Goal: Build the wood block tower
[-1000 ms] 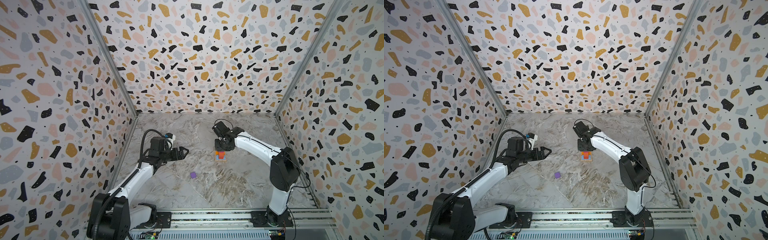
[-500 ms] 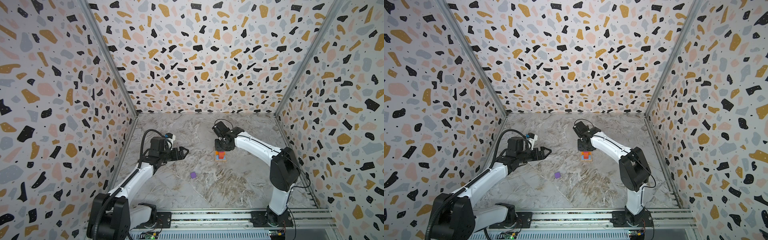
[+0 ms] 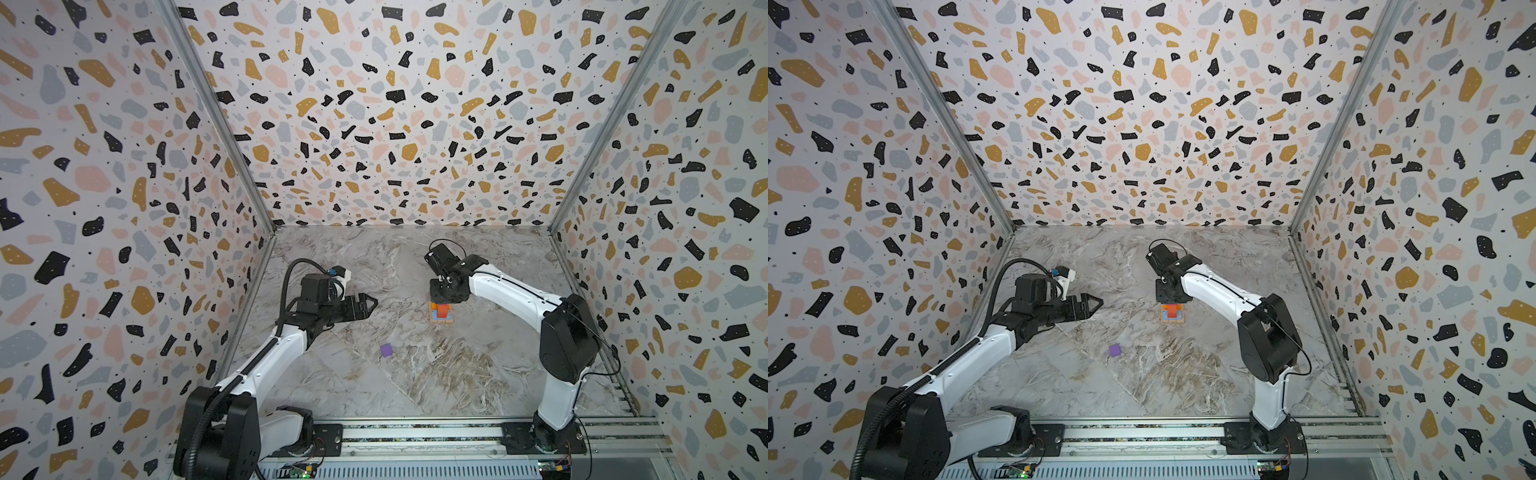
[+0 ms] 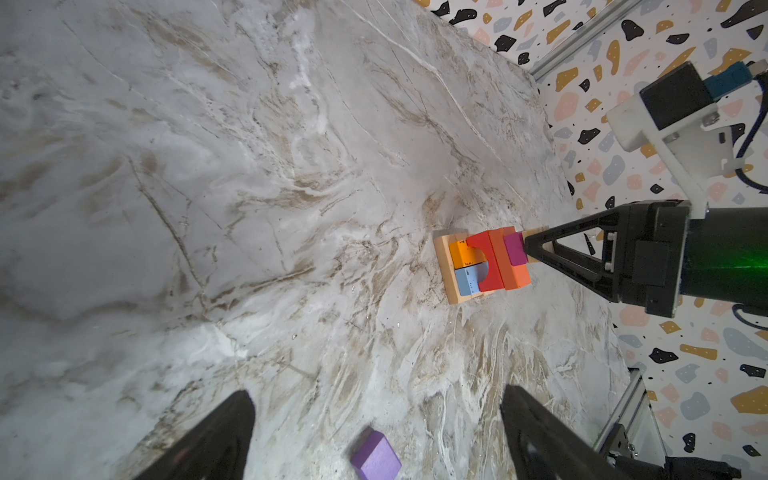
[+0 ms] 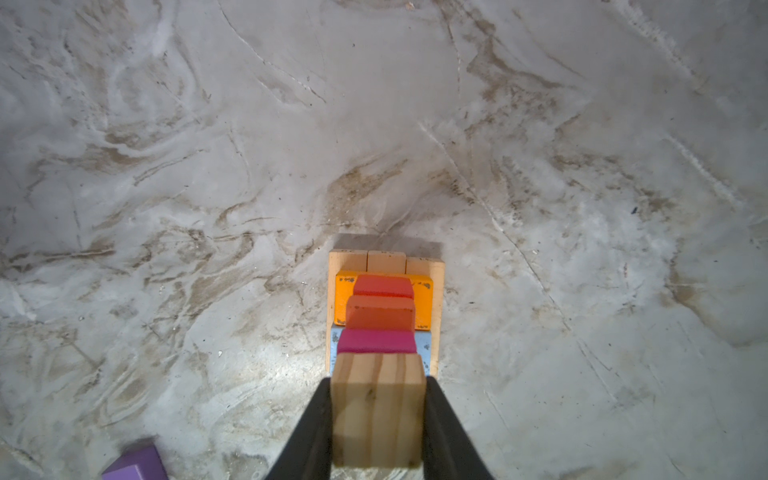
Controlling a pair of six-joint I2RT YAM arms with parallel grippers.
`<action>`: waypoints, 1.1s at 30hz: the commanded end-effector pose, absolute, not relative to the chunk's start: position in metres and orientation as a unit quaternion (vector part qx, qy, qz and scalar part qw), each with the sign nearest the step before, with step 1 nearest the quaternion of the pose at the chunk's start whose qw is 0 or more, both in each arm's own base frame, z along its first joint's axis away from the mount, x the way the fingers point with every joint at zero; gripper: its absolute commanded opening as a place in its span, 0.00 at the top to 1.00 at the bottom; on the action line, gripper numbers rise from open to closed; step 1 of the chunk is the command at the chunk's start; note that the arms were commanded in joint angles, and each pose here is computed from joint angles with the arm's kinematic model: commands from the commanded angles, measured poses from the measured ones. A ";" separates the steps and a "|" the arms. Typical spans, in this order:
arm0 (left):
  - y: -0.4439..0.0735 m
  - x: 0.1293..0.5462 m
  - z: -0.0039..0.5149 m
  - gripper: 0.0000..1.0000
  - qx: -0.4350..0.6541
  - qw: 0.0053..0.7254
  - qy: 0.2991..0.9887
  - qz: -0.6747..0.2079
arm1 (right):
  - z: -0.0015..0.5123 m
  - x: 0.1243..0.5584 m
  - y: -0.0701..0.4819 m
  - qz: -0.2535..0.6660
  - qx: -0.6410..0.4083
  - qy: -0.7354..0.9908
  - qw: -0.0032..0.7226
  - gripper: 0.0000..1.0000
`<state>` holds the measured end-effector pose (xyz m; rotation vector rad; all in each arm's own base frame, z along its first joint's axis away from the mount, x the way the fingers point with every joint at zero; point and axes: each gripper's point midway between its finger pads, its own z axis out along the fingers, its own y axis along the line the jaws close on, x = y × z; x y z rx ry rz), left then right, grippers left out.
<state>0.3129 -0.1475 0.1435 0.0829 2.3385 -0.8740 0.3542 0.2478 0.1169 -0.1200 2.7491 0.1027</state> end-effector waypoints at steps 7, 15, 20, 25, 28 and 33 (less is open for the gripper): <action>-0.150 0.317 0.156 0.06 0.040 0.335 0.878 -0.340 | 0.127 0.353 0.249 0.038 -0.046 0.978 0.199 0.55; -0.151 0.317 0.156 0.06 0.040 0.335 0.878 -0.340 | 0.123 0.354 0.250 0.037 -0.048 0.979 0.197 0.46; -0.151 0.317 0.156 0.06 0.040 0.335 0.878 -0.340 | 0.119 0.354 0.251 0.037 -0.049 0.979 0.194 0.47; -0.151 0.317 0.156 0.06 0.040 0.335 0.878 -0.340 | 0.116 0.355 0.251 0.037 -0.048 0.980 0.192 0.47; -0.151 0.317 0.156 0.06 0.040 0.336 0.878 -0.340 | 0.114 0.354 0.252 0.037 -0.048 0.980 0.190 0.47; -0.150 0.317 0.157 0.06 0.040 0.336 0.877 -0.340 | 0.112 0.354 0.252 0.036 -0.048 0.980 0.188 0.49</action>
